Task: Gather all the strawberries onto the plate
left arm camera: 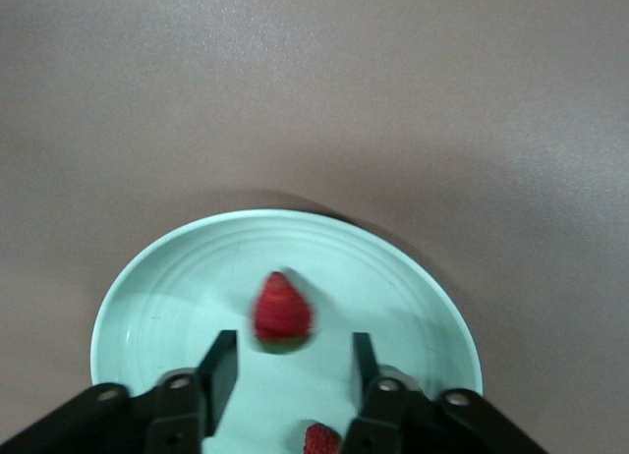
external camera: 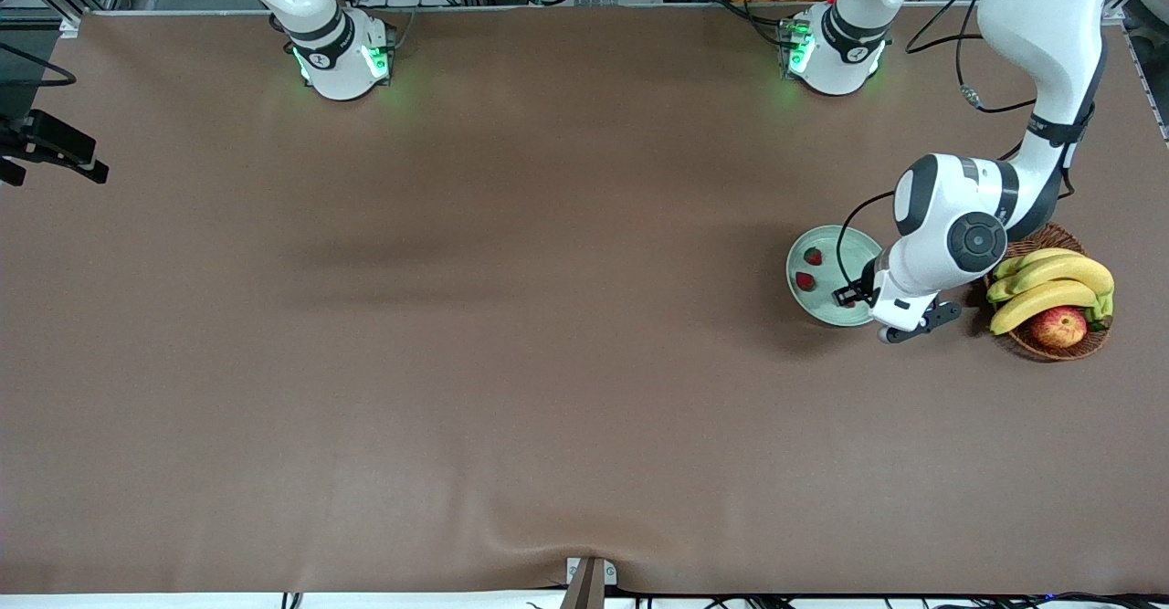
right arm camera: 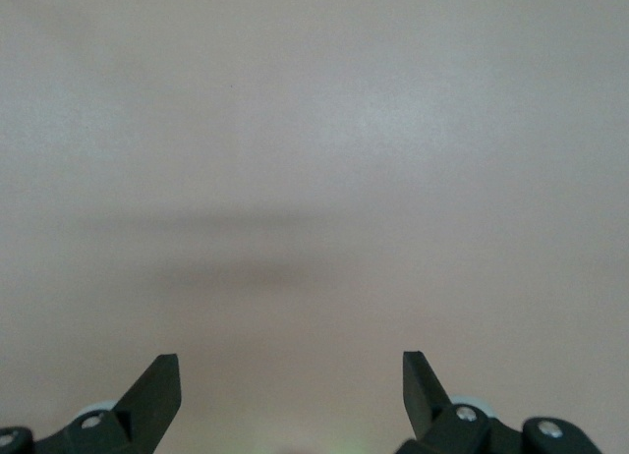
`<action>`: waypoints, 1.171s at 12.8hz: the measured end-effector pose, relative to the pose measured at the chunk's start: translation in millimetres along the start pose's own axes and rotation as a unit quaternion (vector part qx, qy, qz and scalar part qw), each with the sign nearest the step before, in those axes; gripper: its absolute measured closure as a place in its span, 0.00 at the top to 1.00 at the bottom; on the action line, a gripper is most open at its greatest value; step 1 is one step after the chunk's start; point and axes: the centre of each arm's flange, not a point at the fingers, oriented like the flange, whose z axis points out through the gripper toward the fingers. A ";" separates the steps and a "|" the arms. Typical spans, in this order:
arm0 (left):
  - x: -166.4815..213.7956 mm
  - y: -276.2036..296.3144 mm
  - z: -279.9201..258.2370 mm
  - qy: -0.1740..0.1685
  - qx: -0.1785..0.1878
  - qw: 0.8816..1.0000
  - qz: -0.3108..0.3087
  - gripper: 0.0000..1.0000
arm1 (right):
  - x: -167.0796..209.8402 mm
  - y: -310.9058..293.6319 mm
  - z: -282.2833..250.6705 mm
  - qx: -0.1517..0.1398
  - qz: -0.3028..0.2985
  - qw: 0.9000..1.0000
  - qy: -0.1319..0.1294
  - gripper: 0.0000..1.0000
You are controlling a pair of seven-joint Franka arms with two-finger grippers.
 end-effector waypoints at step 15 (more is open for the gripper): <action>-35.9 6.5 -367.3 0.071 0.008 0.996 0.051 1.00 | 0.4 -7.4 2.4 0.000 -0.007 1.000 -0.007 1.00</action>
